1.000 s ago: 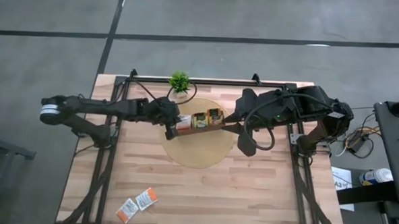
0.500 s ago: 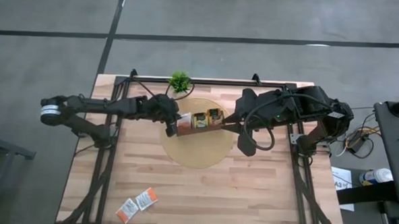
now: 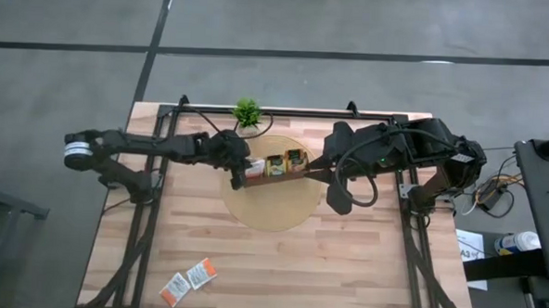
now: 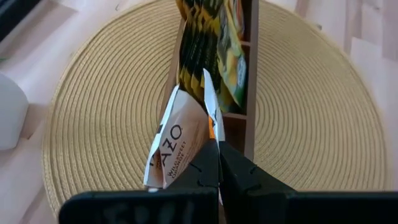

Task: Pick & Place Tea
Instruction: Put the white tea bag into the left section of the wooden organizer

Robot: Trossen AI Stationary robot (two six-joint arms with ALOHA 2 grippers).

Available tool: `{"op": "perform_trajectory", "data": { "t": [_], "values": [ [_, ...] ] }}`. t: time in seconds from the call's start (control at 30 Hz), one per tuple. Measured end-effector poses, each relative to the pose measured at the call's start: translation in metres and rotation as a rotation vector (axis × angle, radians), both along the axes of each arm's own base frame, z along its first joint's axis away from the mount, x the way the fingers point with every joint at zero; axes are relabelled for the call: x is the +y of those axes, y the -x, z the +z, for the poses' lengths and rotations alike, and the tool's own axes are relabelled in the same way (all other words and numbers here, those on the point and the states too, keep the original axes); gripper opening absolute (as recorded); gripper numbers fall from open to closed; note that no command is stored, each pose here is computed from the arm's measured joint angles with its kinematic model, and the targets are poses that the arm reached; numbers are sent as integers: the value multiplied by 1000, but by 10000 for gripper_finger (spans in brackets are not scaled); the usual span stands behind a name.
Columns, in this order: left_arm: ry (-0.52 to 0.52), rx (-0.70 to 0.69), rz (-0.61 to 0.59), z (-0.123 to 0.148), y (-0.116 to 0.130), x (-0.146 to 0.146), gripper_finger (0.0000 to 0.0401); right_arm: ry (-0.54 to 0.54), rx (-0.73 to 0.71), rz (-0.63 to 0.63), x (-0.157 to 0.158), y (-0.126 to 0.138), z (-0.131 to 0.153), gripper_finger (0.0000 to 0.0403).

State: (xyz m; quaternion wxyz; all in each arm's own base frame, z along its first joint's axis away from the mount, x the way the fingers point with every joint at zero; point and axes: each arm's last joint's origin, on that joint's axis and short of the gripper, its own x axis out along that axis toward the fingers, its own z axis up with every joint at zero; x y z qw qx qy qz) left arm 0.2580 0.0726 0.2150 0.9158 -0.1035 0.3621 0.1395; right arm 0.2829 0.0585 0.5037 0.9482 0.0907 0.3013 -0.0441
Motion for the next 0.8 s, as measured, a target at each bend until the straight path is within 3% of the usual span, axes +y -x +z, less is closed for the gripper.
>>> {"op": "perform_trajectory", "data": {
  "t": [0.33, 0.8],
  "values": [
    [4, 21, 4, -7, -3, 1, 9, 5, 0, 3, 0, 0, 0, 76],
    [9, 33, 9, -7, -6, 2, 119, 21, 1, 16, 0, 0, 0, 69]
  ]
}}
